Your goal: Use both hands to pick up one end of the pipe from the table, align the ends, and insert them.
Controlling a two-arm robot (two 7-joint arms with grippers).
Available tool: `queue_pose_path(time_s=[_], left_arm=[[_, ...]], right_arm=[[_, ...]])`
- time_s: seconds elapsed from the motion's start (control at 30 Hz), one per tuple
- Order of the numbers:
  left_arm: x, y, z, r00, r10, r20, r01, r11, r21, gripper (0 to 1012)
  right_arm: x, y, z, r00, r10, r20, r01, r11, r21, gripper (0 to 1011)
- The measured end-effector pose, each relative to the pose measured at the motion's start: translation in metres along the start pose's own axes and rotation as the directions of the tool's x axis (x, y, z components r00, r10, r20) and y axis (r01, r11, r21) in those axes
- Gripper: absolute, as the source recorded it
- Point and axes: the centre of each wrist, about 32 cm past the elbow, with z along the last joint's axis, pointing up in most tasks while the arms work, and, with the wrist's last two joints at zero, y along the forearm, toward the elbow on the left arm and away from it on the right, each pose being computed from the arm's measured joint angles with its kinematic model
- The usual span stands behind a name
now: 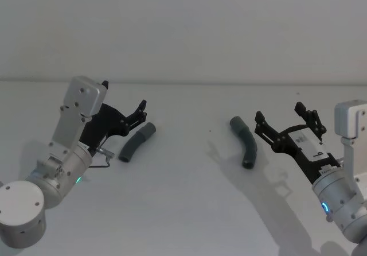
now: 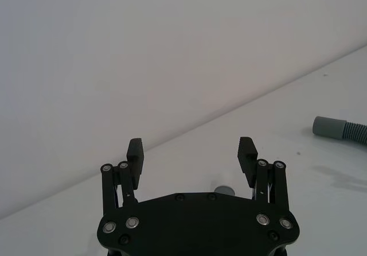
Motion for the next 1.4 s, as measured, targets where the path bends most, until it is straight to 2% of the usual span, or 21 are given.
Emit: queue_pose_path(time_s=[0.57,0.73,0.93,1.07,1.2,1.3,1.33,1.37,1.4], left_arm=[[0.0000,-0.0005,0.0005,1.0000,-0.001,0.000,0.001,1.0000,0.003,1000],[0.0000,-0.0025,0.0031,0.9999,-0.013,0.003,0.013,0.9995,0.029,1000],[0.0014,-0.0061,0.0084,0.9991,-0.042,0.007,0.041,0.9955,0.086,1000],[0.0036,-0.0083,0.0121,0.9980,-0.062,0.007,0.061,0.9894,0.132,1000],[0.0065,-0.0107,0.0154,0.9965,-0.083,0.002,0.082,0.9798,0.183,1000],[0.0094,-0.0129,0.0185,0.9951,-0.099,-0.003,0.098,0.9705,0.220,1000],[0.0110,-0.0142,0.0199,0.9940,-0.109,-0.009,0.108,0.9639,0.243,1000],[0.0117,-0.0147,0.0204,0.9935,-0.113,-0.011,0.112,0.9608,0.253,1000],[0.0135,-0.0163,0.0213,0.9924,-0.121,-0.017,0.122,0.9530,0.278,1000]], right_arm=[[0.000,0.000,0.000,1.000,0.000,0.000,0.000,1.000,0.000,1000],[0.000,0.000,0.000,1.000,0.000,0.000,0.000,1.000,0.000,1000],[0.000,0.000,0.000,1.000,0.000,0.000,0.000,1.000,0.000,1000],[0.000,0.000,0.000,1.000,0.000,0.000,0.000,1.000,0.000,1000],[0.000,0.000,0.000,1.000,0.000,0.000,0.000,1.000,0.000,1000],[0.000,0.000,0.000,1.000,0.000,0.000,0.000,1.000,0.000,1000],[0.000,0.000,0.000,1.000,0.000,0.000,0.000,1.000,0.000,1000],[0.000,0.000,0.000,1.000,0.000,0.000,0.000,1.000,0.000,1000],[0.000,0.000,0.000,1.000,0.000,0.000,0.000,1.000,0.000,1000]])
